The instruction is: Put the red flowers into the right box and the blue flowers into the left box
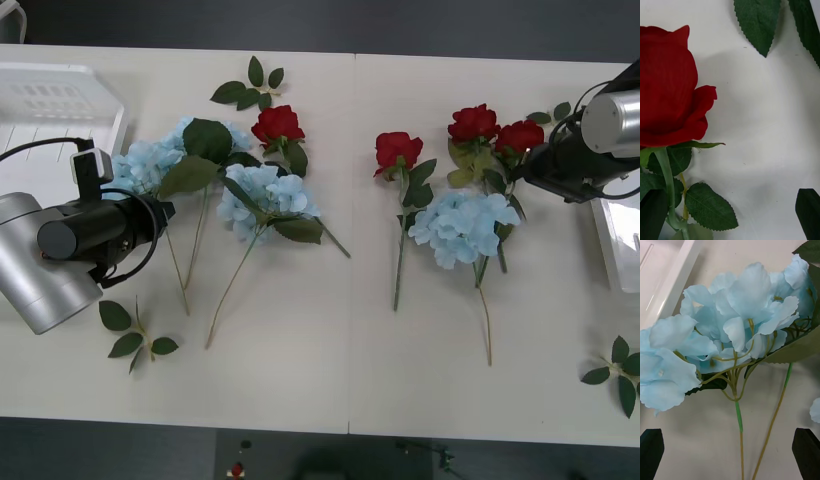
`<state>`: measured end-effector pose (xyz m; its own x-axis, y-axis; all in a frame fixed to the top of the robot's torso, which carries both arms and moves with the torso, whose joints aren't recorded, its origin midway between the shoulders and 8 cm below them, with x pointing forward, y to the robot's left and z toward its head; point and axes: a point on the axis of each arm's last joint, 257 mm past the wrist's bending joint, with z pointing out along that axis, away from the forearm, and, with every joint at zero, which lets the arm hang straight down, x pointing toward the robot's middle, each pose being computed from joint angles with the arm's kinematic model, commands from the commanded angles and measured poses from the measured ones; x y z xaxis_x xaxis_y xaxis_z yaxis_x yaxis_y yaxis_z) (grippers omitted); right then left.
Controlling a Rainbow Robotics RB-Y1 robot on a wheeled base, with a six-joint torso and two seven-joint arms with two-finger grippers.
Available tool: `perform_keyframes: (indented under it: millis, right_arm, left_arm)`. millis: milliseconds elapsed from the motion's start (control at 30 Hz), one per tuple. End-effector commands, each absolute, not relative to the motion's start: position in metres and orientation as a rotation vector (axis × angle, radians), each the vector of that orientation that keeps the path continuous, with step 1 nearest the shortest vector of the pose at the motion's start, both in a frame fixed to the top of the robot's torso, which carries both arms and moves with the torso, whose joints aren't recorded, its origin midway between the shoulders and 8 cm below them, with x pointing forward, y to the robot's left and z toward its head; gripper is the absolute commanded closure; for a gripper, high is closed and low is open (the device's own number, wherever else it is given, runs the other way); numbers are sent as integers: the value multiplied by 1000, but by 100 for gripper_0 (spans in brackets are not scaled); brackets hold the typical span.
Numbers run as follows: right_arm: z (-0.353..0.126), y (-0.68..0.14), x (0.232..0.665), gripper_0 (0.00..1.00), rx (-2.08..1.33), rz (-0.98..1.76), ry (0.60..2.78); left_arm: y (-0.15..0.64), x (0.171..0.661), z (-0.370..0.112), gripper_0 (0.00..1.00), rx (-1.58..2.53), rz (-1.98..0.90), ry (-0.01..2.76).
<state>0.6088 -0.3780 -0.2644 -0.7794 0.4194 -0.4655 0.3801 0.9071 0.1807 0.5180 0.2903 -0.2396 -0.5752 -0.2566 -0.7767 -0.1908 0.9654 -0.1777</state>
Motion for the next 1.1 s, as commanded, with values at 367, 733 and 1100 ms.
perform_keyframes:
  millis: [367,733,1100]
  right_arm:
    - [-270,-313,629,0,510,241,2529]
    - [-271,-310,635,100,525,247,2500]
    - [-267,-312,639,100,527,245,2487]
  left_arm:
    - [296,563,-232,0,-289,-11,2171]
    - [286,592,-245,29,-271,9,2185]
    - [272,589,-244,100,-188,-3,2204]
